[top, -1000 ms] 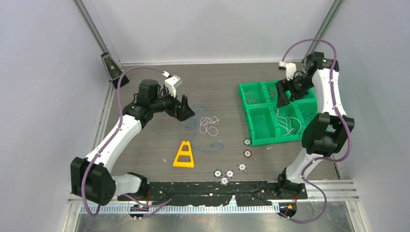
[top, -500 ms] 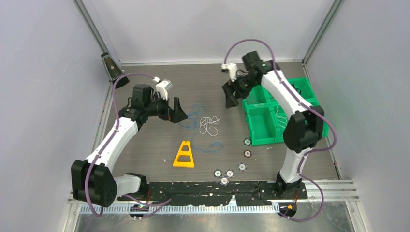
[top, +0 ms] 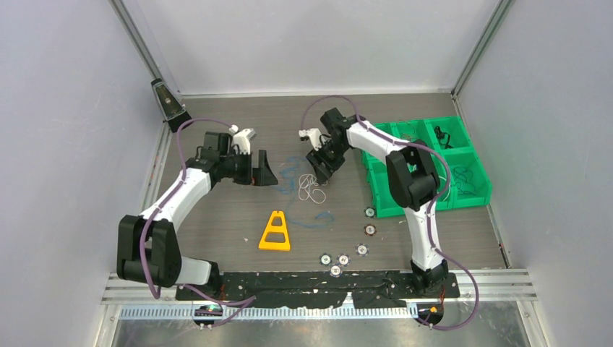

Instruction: Untangle the cables

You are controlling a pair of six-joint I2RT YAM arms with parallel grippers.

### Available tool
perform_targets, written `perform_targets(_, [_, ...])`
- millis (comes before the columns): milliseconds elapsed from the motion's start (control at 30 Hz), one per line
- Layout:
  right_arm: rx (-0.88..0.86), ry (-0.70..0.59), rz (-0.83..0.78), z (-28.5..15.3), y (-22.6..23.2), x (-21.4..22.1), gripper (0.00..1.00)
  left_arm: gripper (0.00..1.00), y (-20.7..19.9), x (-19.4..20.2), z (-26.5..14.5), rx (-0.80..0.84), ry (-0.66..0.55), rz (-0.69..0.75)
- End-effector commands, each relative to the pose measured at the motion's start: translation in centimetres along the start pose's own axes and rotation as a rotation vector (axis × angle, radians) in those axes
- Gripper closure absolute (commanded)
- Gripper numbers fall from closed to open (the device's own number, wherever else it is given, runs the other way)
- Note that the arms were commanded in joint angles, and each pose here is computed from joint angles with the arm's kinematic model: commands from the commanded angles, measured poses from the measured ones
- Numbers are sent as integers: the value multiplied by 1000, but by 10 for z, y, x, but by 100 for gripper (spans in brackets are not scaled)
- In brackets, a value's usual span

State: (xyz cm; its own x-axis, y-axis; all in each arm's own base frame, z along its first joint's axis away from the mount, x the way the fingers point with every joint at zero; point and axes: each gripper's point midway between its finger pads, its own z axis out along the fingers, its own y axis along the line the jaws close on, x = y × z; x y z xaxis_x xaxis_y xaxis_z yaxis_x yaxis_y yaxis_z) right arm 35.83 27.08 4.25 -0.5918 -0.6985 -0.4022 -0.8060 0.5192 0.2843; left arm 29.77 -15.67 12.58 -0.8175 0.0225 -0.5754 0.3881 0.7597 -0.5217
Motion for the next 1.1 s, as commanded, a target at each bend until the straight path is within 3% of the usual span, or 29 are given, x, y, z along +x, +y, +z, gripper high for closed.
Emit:
perform_targets(0, [-21,-15,-43,-5,6,-5,58,5,-13,-28,-6,49,-65,31])
perform_targets(33, [-32,-19,-51,-8,9,-5,76,4,-13,-30,-7,52,-73,36])
perform_targets(100, [-46,-68,-85,-29,18,-13,92,4,-16,-35,-9,63,-93,52])
perform_targets(267, [-52,-345,-175,-137,47,-53,95,5,-32,-50,-22,107,-166,145])
perform_targets(433, [56,-546,-269,-248,69,-61,95,5,-43,-64,-35,125,-255,239])
perform_targets(500, [117,-574,-282,-271,71,-53,95,4,-45,-66,-36,130,-264,250])
perform_targets(700, [151,-480,-204,-256,61,-17,94,6,-33,-72,-30,76,-269,247])
perform_targets(833, [156,-453,-123,-247,51,-7,94,10,-28,-62,-20,85,-184,193])
perform_targets(1067, [314,-281,78,-262,-9,85,94,11,-27,-49,-19,74,-167,193])
